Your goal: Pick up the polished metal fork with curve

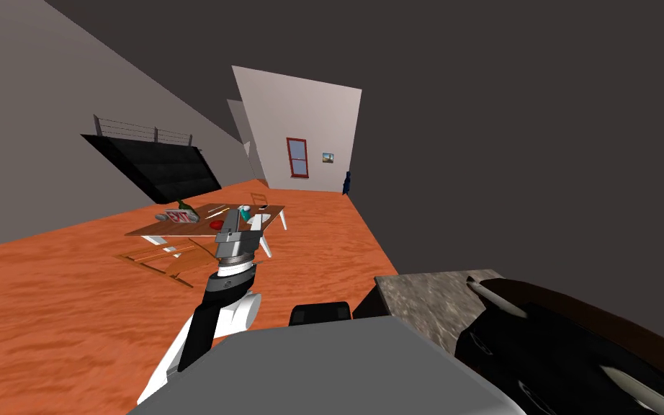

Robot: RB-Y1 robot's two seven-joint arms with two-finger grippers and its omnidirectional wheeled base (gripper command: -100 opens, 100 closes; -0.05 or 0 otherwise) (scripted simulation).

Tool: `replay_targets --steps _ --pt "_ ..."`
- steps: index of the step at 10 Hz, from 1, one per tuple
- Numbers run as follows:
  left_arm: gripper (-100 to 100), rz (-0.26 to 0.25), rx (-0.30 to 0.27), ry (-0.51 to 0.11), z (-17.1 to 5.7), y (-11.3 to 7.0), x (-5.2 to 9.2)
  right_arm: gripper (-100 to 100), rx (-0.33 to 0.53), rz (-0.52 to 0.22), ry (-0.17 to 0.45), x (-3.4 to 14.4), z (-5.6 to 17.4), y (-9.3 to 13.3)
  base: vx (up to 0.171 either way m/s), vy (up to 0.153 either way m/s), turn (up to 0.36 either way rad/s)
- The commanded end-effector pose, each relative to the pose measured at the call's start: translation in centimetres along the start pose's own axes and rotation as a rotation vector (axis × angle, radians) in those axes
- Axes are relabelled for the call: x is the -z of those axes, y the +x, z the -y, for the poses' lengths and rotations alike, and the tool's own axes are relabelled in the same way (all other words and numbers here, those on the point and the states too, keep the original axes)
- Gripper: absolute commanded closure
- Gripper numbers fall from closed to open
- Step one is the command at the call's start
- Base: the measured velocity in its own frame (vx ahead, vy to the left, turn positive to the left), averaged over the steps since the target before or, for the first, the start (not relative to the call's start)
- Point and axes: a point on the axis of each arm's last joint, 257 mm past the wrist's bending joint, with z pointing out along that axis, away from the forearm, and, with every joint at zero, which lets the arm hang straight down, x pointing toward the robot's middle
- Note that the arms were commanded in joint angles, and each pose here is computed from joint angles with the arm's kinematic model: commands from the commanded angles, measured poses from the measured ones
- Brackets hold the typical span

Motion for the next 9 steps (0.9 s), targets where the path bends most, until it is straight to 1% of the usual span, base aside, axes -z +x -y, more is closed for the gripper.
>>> replay_targets --steps 1,3,4,5,7,8,9 --pt "0 0.0 0.0 0.0 0.0 0.0 0.0 100 0.0 0.0 0.0 0.0 0.0 0.0 0.0 0.0 0.0" --pt "0 0.0 0.0 0.0 0.0 0.0 0.0 100 0.0 0.0 -0.001 0.0 0.0 0.0 0.0 0.0 0.0" --pt "0 0.0 0.0 0.0 0.0 0.0 0.0 0 0.001 0.0 -0.001 0.0 0.0 0.0 0.0 0.0 0.0" --pt "0 0.0 0.0 0.0 0.0 0.0 0.0 100 0.003 -0.002 0.002 0.7 -0.4 -0.2 0.005 0.005 -0.024" --pt "0 0.0 0.0 0.0 0.0 0.0 0.0 100 0.006 -0.004 0.004 1.3 -0.6 -0.3 0.006 0.007 -0.016" --pt "0 0.0 0.0 0.0 0.0 0.0 0.0 100 0.006 -0.003 0.003 1.2 -0.5 -0.2 0.0 0.0 0.0" --pt "0 0.0 0.0 0.0 0.0 0.0 0.0 0 0.005 -0.003 0.003 1.2 -0.6 -0.2 0.0 0.0 0.0"
